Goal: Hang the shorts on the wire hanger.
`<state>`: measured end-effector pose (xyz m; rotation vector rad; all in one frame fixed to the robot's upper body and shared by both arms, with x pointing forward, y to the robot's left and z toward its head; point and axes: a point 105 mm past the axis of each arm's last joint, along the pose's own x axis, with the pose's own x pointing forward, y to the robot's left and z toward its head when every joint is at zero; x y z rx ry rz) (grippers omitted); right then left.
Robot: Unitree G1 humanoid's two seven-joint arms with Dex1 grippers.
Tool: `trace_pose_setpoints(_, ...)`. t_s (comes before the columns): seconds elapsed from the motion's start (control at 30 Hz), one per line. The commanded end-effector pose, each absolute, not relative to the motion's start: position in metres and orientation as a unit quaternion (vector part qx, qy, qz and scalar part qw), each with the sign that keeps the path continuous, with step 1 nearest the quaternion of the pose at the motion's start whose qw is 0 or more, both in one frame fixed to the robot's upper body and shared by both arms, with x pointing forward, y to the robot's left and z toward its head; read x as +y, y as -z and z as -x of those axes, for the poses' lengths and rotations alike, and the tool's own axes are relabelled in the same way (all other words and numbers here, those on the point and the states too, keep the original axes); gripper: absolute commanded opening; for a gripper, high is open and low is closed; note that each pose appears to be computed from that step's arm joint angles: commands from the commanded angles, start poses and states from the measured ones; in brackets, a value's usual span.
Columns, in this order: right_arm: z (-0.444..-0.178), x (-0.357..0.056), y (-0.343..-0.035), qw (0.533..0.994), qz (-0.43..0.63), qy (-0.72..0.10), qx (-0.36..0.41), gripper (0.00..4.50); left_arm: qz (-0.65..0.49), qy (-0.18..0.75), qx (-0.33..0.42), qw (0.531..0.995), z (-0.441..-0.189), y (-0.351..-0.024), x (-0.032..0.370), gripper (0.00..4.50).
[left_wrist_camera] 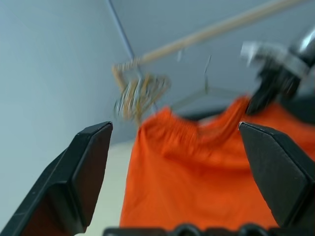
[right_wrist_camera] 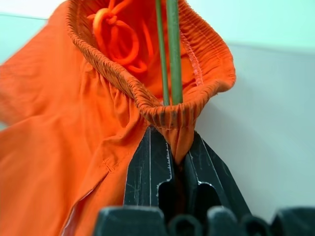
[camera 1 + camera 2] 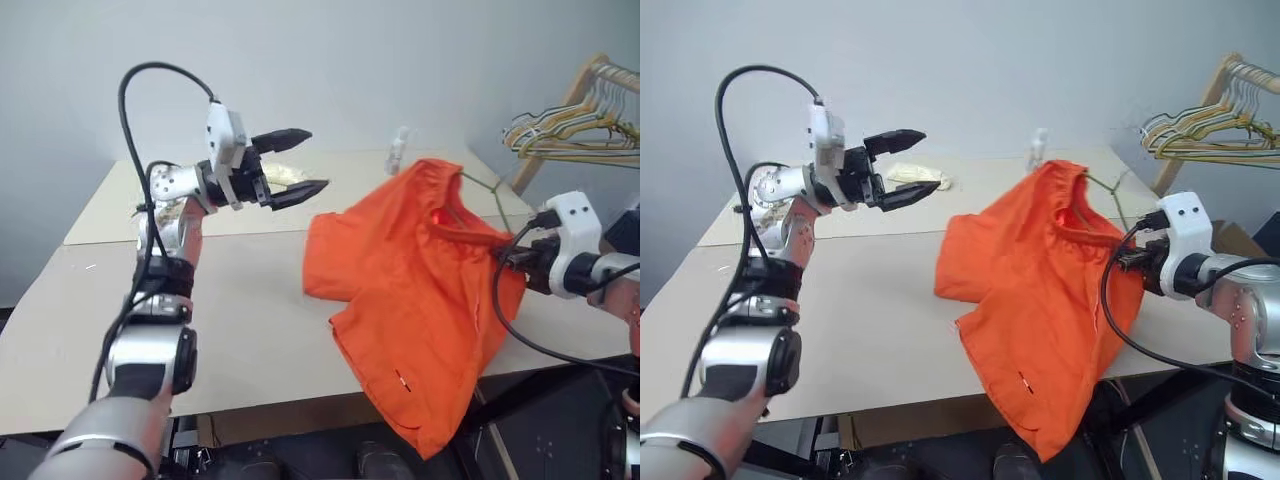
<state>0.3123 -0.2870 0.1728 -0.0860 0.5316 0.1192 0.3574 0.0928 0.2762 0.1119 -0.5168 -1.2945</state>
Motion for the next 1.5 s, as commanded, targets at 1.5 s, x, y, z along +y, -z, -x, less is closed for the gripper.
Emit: trace_pose_setpoints(1.5, -0.301, -0.475, -0.247, 0.845, -0.236, 0.469, 0.102, 0.0, 0.049, 0.64, -0.228, 0.732, -0.291, -0.261, 0.052, 4.45)
